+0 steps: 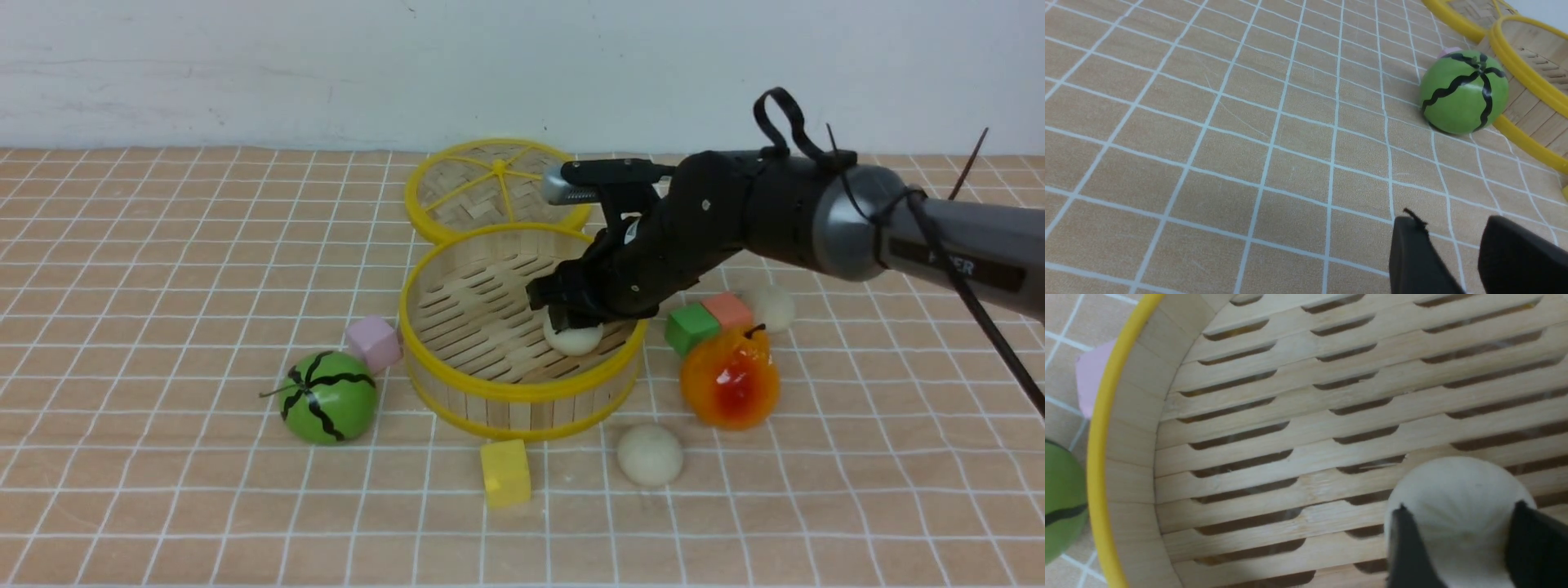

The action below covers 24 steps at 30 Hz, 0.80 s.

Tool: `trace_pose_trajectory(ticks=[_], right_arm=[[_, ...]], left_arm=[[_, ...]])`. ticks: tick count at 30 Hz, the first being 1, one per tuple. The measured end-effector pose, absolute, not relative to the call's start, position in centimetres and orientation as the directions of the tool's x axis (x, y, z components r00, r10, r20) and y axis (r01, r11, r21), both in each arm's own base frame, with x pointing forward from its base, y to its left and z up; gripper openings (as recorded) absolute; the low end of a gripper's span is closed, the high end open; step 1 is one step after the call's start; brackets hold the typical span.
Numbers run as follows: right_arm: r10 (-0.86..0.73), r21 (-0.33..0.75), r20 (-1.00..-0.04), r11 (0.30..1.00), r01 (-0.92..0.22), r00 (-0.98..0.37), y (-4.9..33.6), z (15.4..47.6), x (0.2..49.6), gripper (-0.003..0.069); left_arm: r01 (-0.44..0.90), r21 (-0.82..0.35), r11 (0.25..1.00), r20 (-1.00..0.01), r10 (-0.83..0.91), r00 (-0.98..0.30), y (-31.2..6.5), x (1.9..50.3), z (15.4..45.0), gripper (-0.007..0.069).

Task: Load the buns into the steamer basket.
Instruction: Use the right arm to put the steamed stuffed bun into the steamer, then use the right arm to grab a steamed stuffed bun

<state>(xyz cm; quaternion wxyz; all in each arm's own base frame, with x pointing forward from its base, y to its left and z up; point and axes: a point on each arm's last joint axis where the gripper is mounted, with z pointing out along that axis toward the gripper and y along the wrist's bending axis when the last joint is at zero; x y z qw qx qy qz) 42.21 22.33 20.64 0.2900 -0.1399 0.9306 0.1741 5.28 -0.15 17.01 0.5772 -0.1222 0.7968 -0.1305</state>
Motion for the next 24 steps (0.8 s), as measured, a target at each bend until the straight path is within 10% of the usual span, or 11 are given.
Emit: trace_pose_trajectory(ticks=[16,24], right_arm=[[-0.284,0.185,-0.51,0.885,-0.426,-0.812,18.7,32.3,35.4,0.0415],[-0.312,0.162,-0.427,0.897,-0.412,-0.849,16.8,29.9,31.9,0.0415]], left_arm=[[-0.044,-0.349,0.936,-0.888,-0.345,-0.304,-0.2,5.3,17.0,0.0238],[-0.044,-0.349,0.936,-0.888,-0.345,-0.304,-0.2,5.3,17.0,0.0238]])
